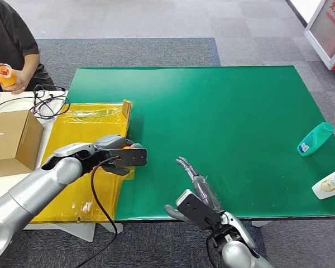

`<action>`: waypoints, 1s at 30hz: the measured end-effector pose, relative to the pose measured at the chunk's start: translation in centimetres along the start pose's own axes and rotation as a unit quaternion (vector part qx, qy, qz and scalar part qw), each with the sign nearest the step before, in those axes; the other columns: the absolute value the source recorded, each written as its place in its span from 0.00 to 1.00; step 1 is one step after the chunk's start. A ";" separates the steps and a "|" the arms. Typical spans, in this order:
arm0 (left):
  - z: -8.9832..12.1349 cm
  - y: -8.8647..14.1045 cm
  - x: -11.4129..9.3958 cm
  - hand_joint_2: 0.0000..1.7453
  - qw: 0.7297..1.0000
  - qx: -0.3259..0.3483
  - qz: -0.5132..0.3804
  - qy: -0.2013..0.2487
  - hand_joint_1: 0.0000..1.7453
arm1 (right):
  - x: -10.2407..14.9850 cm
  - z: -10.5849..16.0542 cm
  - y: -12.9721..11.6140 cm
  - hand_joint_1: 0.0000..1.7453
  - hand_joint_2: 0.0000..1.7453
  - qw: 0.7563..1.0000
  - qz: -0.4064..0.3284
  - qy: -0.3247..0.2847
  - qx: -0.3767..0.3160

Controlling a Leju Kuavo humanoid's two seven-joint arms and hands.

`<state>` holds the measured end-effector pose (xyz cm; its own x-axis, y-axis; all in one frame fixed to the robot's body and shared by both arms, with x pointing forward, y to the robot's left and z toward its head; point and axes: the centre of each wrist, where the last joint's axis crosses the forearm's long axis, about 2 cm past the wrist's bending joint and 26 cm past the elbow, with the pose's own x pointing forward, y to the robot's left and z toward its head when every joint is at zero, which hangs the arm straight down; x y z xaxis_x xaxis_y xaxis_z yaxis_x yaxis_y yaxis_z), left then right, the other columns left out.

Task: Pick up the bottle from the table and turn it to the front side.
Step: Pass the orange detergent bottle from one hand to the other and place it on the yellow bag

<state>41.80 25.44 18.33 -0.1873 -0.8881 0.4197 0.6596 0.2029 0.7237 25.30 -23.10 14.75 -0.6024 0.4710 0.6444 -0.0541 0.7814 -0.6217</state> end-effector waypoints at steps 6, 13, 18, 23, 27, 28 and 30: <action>-0.5 -0.6 -0.4 1.00 1.000 -0.001 -0.011 0.020 0.72 | 0.0 -0.1 0.0 0.00 1.00 1.000 0.000 -0.001 0.000; -0.9 -1.2 -0.8 1.00 0.999 -0.009 -0.017 0.033 0.40 | 0.0 -0.1 0.1 0.00 1.00 1.000 0.000 -0.001 0.001; -1.1 -1.5 -0.8 1.00 0.999 -0.012 -0.014 0.034 0.22 | -0.1 -0.1 0.1 0.00 1.00 1.000 0.000 -0.002 0.000; -1.3 -1.5 -0.8 1.00 0.999 -0.013 -0.008 0.033 0.10 | -0.1 -0.2 0.1 0.00 1.00 1.000 0.001 -0.003 0.000; -1.3 -1.4 -0.7 1.00 0.999 -0.013 -0.004 0.031 0.01 | -0.1 -0.3 0.0 0.00 1.00 1.000 0.002 -0.003 0.000; -1.3 -1.4 -0.7 1.00 0.999 -0.012 -0.003 0.031 0.00 | -0.1 -0.3 0.0 0.00 1.00 1.000 0.002 -0.004 0.000; -1.3 -1.4 -0.8 1.00 0.999 -0.012 -0.002 0.030 0.00 | -0.1 -0.3 0.0 0.00 1.00 1.000 0.002 -0.004 -0.001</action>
<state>41.96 25.33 16.31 -0.1470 -0.9122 0.3825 0.6757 0.1898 0.7123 25.56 -22.98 14.81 -0.6086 0.4704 0.6390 -0.0512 0.7803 -0.6233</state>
